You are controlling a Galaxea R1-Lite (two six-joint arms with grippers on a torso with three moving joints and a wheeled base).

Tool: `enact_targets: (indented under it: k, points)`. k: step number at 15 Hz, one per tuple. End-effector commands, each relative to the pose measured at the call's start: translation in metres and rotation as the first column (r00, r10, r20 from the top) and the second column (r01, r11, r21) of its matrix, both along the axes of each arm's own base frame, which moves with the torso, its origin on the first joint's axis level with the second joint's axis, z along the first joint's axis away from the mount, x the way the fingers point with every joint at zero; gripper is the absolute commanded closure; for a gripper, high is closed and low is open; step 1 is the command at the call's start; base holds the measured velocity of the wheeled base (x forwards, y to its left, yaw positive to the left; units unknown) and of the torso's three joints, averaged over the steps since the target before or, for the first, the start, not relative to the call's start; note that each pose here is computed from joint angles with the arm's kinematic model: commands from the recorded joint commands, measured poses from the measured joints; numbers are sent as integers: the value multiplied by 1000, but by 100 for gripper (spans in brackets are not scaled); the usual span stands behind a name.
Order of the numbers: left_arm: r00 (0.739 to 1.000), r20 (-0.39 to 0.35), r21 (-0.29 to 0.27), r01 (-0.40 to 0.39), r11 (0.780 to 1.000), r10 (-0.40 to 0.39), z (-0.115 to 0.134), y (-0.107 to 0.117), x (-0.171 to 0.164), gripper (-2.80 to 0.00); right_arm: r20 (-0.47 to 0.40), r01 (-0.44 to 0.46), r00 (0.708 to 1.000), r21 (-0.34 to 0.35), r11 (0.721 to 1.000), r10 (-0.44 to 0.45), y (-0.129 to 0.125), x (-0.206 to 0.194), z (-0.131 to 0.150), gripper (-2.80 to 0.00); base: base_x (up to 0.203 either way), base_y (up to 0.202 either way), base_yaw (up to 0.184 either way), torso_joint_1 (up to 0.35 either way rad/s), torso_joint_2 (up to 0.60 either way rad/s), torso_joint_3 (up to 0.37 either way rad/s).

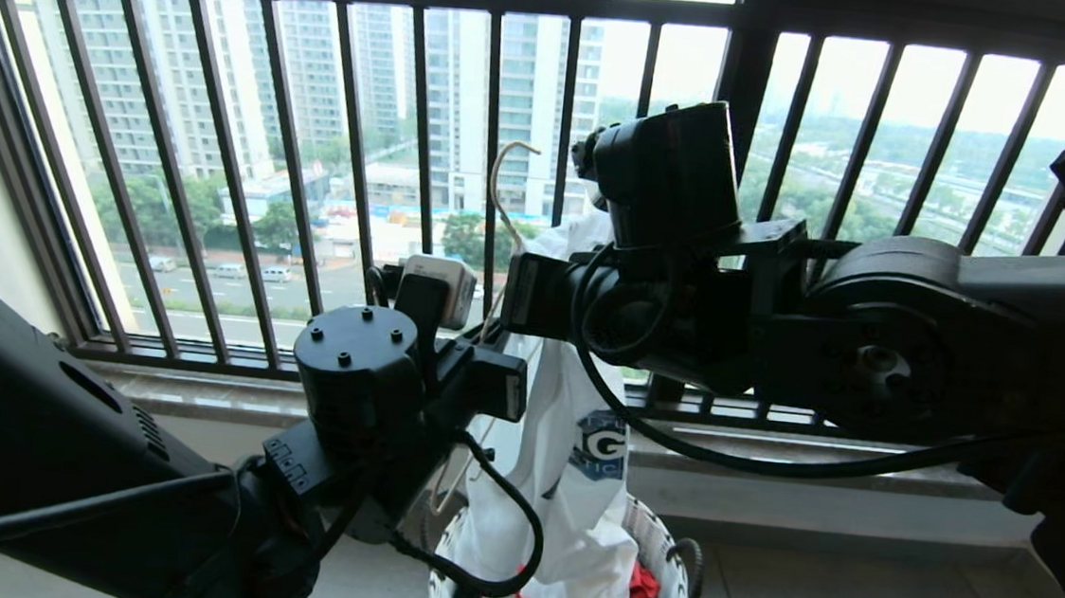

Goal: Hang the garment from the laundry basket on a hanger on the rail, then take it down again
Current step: Hang the clothes on the clothes rack

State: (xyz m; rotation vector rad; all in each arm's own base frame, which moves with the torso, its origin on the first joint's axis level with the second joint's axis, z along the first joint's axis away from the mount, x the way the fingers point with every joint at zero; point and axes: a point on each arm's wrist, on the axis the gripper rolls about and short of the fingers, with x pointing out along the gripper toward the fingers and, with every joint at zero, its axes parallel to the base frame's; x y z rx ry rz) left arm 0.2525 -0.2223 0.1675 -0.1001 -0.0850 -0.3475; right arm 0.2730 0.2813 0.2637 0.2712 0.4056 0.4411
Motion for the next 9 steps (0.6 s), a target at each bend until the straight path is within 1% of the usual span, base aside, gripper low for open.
enact_targets:
  k: [1,2,4,6,9]
  points:
    - [1000,12,-14,-3,1000,3,4,1,-1,0,-6,11,1000,-7,1000,-11,1,1,-3,-280,0,0,0,0,0,0]
    - [1000,13,-16,-4,1000,4,4,1,-1,0,-2,16,1000,-4,1000,-16,0,1,-2,-280,0,0,0,0,0,0]
    - [999,32,-40,-23,999,25,13,4,-1,0,3,18,1000,-1,1000,-18,-2,-1,1,-280,0,0,0,0,0,0]
    - [999,38,-47,-28,998,30,16,5,-1,0,3,18,1000,0,1000,-18,-3,-2,2,-280,0,0,0,0,0,0]
    - [996,58,-66,-60,996,64,24,15,5,0,32,18,999,27,999,-19,-14,-13,20,-280,0,0,0,0,0,0]
